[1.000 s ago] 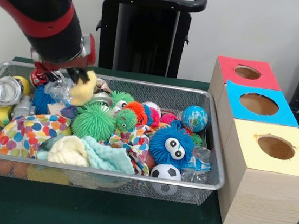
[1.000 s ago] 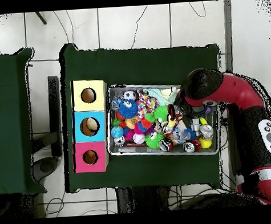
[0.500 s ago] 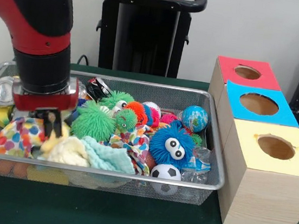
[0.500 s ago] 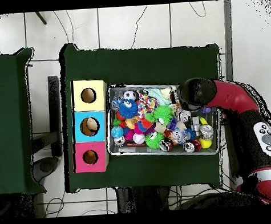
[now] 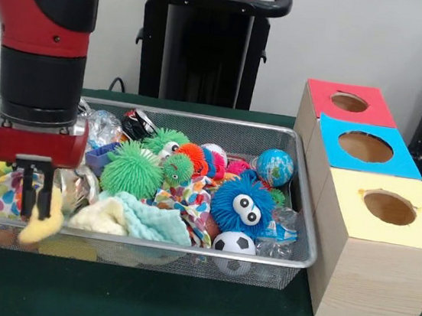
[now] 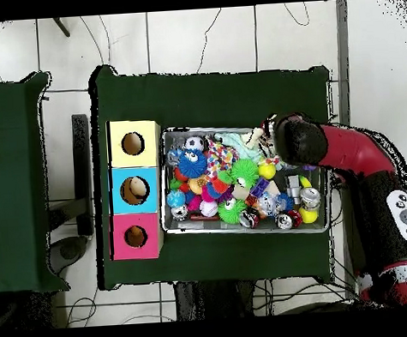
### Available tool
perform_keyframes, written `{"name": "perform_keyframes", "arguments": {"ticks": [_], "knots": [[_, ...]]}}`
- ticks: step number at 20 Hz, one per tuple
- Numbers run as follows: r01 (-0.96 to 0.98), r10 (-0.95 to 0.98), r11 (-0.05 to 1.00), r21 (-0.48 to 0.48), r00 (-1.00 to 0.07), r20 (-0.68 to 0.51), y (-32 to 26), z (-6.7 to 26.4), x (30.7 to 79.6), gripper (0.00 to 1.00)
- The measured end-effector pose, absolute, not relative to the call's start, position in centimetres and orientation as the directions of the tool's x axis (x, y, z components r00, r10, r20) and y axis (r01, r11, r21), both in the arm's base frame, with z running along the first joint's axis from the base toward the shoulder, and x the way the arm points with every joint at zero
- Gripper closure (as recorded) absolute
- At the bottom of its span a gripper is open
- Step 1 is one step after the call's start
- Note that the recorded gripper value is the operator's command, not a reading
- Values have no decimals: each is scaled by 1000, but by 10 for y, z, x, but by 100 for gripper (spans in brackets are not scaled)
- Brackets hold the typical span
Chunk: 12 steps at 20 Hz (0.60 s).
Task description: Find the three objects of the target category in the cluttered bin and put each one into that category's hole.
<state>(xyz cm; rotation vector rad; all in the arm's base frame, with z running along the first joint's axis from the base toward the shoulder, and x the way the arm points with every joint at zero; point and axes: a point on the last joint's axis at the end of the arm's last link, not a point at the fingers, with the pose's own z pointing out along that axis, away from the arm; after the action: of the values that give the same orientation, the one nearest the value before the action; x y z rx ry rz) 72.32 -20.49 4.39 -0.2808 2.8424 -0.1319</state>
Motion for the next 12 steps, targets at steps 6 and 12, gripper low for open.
{"name": "perform_keyframes", "arguments": {"ticks": [6, 12], "knots": [[-184, -223, 971, -154, -928, -300, -197, 61, 735, 100], [-142, -169, 984, -107, -936, -309, -199, 65, 737, 100]]}}
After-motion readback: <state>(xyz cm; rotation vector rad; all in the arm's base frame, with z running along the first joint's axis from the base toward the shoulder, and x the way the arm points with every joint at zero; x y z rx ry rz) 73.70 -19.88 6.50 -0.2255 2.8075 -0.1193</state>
